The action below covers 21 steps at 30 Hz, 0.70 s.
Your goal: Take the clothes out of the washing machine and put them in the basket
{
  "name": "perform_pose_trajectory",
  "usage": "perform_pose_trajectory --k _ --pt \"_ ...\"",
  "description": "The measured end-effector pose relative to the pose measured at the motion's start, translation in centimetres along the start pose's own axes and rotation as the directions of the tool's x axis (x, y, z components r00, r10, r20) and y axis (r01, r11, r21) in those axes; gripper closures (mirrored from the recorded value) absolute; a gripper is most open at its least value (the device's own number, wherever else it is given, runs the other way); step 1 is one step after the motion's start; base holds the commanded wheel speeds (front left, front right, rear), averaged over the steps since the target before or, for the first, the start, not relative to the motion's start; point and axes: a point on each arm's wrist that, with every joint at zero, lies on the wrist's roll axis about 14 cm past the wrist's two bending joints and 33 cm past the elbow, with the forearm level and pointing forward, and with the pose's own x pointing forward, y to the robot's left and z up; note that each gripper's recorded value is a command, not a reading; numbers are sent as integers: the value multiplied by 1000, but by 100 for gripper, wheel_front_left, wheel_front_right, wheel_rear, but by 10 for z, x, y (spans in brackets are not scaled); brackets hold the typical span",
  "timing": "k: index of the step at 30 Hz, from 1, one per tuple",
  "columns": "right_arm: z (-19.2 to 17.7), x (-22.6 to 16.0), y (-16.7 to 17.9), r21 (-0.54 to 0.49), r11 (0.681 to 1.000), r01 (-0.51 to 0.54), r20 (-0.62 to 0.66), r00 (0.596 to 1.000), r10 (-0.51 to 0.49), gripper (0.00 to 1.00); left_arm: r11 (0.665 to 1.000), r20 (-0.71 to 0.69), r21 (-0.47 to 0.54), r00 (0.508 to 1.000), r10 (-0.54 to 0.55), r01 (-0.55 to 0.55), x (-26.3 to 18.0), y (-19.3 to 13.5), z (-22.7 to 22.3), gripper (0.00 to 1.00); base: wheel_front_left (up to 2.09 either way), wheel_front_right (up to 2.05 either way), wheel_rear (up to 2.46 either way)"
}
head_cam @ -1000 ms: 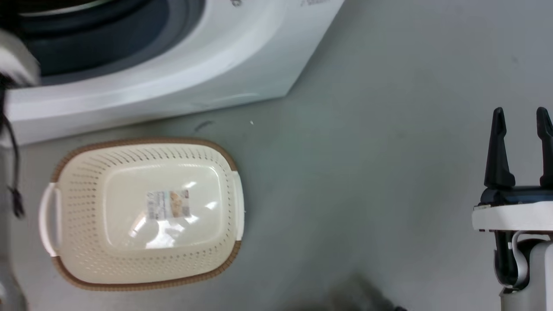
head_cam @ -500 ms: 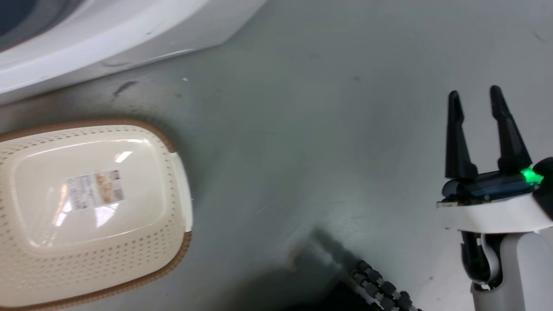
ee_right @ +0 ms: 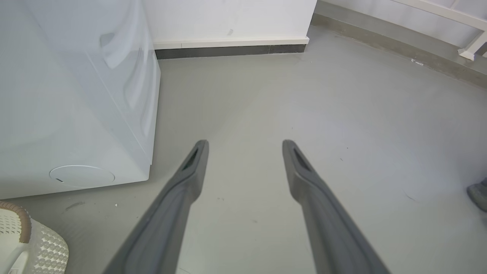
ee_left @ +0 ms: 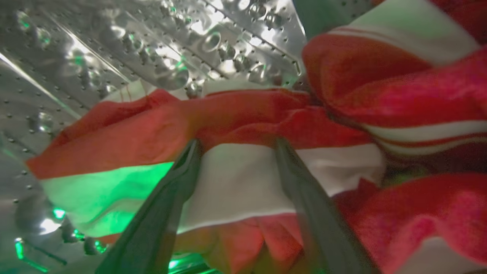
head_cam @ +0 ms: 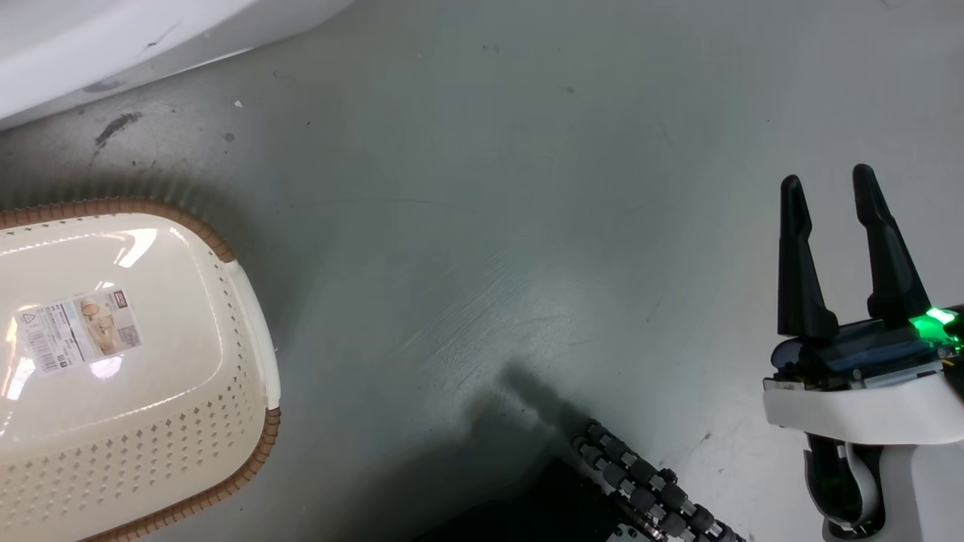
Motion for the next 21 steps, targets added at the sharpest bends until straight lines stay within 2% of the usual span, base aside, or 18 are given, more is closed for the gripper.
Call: perform_pose_trajectory --k 7,8,9,21 --pt "-6 3 2 -4 1000 -3 -11 1000 3 0 1000 -98 -16 995 -10 8 11 1 -25 0 0 0 0" --pt "-6 3 3 -3 1000 -6 -11 1000 6 0 1000 -96 -18 995 -9 7 12 2 -25 25 0 0 0" --pt "-6 4 4 -1 1000 -10 -11 1000 10 0 1000 -86 -22 996 -7 5 13 2 -25 100 0 0 0" --pt "3 15 6 -22 1000 -23 27 999 23 0 999 54 -35 999 7 -5 10 7 1 100 0 0 0"
